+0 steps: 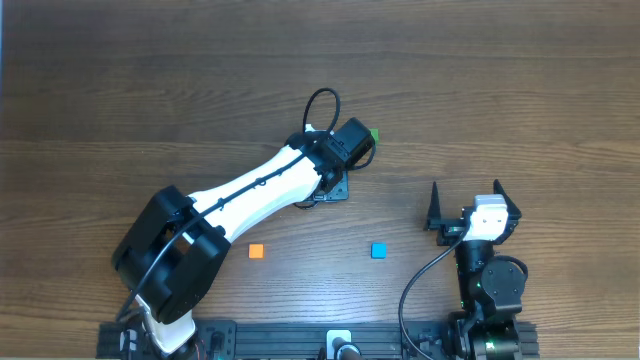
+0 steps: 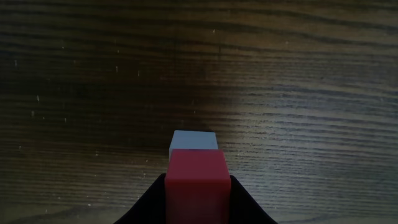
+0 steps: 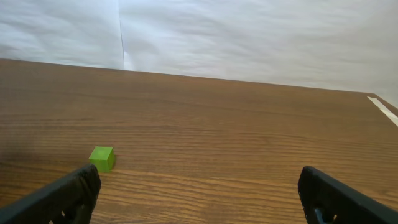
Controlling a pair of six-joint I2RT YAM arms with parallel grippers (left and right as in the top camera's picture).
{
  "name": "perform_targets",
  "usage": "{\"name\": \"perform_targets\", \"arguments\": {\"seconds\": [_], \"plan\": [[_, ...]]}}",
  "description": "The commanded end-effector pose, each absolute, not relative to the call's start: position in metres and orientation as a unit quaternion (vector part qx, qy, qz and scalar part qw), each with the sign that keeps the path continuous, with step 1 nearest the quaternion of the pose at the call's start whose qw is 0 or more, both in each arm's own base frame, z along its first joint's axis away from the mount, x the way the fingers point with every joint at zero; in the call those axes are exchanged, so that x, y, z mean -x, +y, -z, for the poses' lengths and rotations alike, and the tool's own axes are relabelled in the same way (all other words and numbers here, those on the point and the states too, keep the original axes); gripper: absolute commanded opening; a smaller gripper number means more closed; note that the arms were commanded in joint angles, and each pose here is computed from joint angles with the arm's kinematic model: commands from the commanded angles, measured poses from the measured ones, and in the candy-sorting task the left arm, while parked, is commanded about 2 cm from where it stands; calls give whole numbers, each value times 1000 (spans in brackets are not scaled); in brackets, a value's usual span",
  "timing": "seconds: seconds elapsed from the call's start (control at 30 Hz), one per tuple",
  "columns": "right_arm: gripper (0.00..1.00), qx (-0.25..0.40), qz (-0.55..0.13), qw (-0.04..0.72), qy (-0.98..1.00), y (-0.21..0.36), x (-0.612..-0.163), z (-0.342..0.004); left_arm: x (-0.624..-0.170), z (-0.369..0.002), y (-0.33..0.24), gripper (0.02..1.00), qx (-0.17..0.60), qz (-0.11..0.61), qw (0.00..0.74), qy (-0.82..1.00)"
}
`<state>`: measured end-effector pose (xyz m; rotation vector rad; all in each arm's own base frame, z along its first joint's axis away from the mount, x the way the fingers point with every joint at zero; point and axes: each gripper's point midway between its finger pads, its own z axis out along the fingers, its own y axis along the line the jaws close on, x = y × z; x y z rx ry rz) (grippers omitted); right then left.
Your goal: Stack Cubes
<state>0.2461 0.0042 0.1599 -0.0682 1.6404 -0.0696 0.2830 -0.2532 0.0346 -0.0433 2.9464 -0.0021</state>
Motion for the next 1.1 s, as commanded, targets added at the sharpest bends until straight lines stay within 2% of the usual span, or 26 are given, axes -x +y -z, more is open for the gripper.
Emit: {"name": "perform_targets", "arguments": {"seconds": [0.03,0.33,0.57,0.73,1.1], "plan": [[993,32,31,681,731,4,-246,-157,-282,-27,-249,47,19,-12,95,995],[993,32,31,681,731,4,-246,-157,-282,-27,-250,95,19,-12,95,995],[991,32,31,681,731,4,-246,-157,-283,-27,-249,176,19,-13,95,995],[993,32,31,681,731,4,-246,-157,-283,-27,-249,288,19,-13,95,995],[993,32,31,681,731,4,-246,-157,-283,-27,-249,367,19,-14,96,995]]}}
